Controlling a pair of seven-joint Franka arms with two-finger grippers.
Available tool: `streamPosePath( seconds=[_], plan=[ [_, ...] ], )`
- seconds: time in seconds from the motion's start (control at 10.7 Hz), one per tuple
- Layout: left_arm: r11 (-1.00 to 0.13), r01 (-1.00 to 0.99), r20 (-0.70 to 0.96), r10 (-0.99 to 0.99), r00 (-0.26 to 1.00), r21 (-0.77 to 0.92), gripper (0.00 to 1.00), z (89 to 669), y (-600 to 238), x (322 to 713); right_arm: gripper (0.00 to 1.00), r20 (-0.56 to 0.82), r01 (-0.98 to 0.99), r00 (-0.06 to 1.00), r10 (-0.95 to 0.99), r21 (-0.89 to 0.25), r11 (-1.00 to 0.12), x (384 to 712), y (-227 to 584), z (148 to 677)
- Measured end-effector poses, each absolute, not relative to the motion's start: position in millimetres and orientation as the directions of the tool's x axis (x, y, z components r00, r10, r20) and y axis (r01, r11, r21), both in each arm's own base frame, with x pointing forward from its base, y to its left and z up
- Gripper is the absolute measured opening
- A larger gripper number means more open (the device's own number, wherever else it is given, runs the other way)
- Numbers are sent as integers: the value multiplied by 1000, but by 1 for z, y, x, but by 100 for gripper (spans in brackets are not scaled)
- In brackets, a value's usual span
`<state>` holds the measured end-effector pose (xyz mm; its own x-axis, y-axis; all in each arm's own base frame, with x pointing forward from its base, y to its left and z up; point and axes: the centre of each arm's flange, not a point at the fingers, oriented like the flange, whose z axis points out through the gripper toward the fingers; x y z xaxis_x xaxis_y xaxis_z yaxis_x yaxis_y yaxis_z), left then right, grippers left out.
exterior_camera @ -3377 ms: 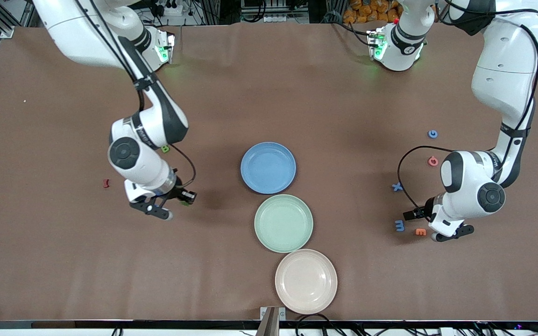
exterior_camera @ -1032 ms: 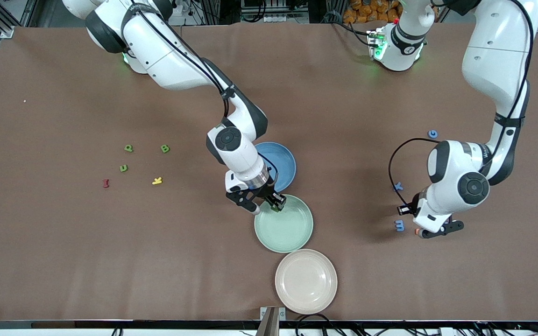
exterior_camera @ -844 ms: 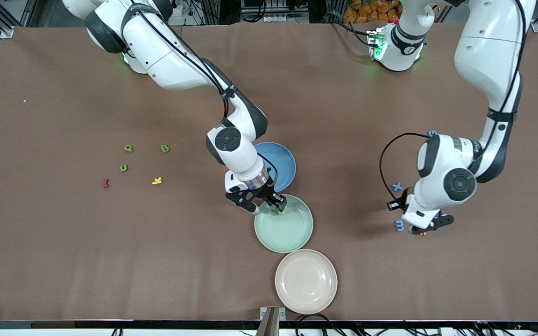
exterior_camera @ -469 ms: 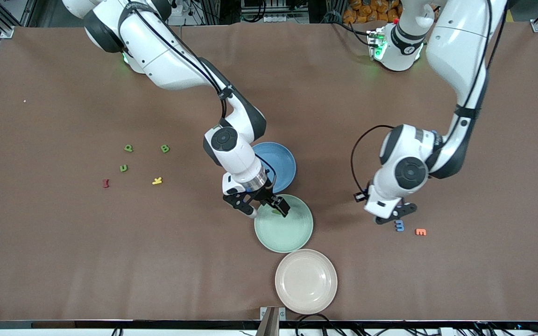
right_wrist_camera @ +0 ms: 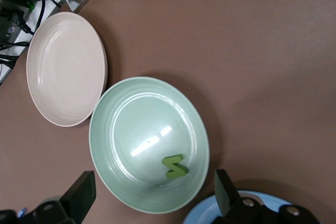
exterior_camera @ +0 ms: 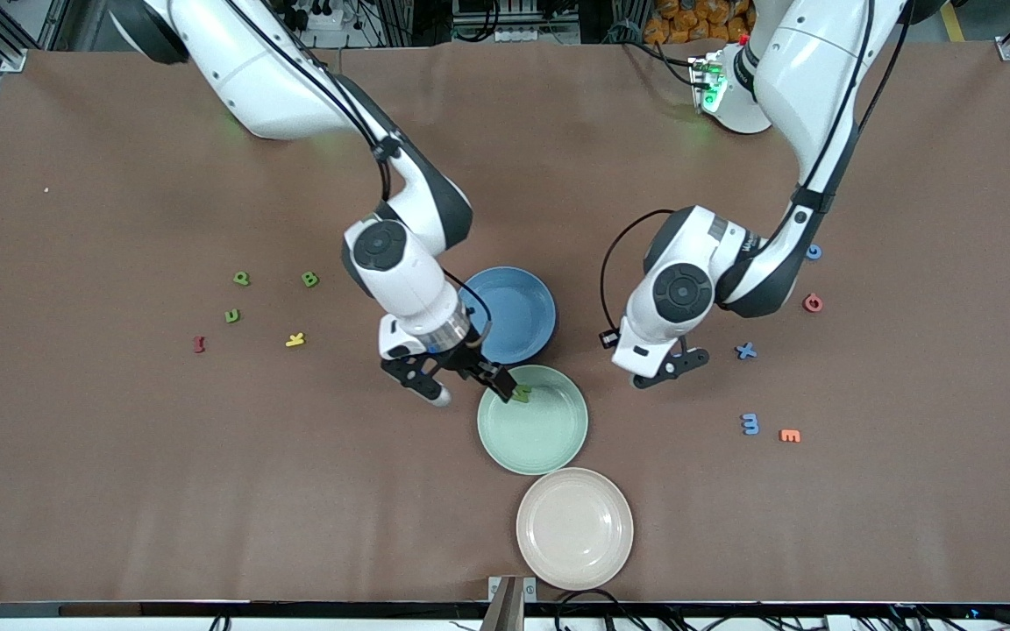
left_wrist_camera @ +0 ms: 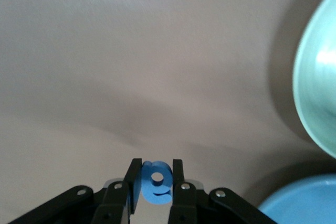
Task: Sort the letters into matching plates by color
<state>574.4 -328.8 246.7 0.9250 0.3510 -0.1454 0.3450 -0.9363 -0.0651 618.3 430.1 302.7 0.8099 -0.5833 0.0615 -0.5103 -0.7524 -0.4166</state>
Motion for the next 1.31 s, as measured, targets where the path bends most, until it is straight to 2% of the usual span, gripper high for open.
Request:
streamPosePath(
  seconds=[0.19, 0.47, 0.66, 0.84, 1.13, 1.22, 1.31],
  plan=[
    [-938, 342, -163, 347, 923, -59, 27, 250, -350, 561, 100, 78, -479, 839, -538, -362, -799, 604, 386, 315],
    [-944, 328, -187, 327, 926, -29, 27, 260, -399, 530, 100, 66, -431, 887, -456, -233, -872, 570, 325, 293],
    [-949, 314, -183, 311, 932, -16, 27, 267, -425, 517, 100, -8, -314, 949, -314, -90, -945, 546, 284, 274],
    [-953, 303, -176, 296, 939, 12, 27, 265, -449, 509, 100, -121, -165, 979, -166, 15, -986, 529, 249, 283],
    [-949, 310, -161, 297, 941, 65, 27, 254, -479, 501, 100, -186, 12, 983, 4, 44, -999, 513, 207, 292],
    [-949, 307, -157, 293, 943, 76, 31, 252, -483, 500, 100, -192, 59, 980, 49, 46, -997, 508, 196, 286],
    [-948, 308, -153, 294, 944, 78, 43, 252, -483, 501, 100, -191, 107, 977, 98, 39, -993, 502, 186, 280]
  ],
)
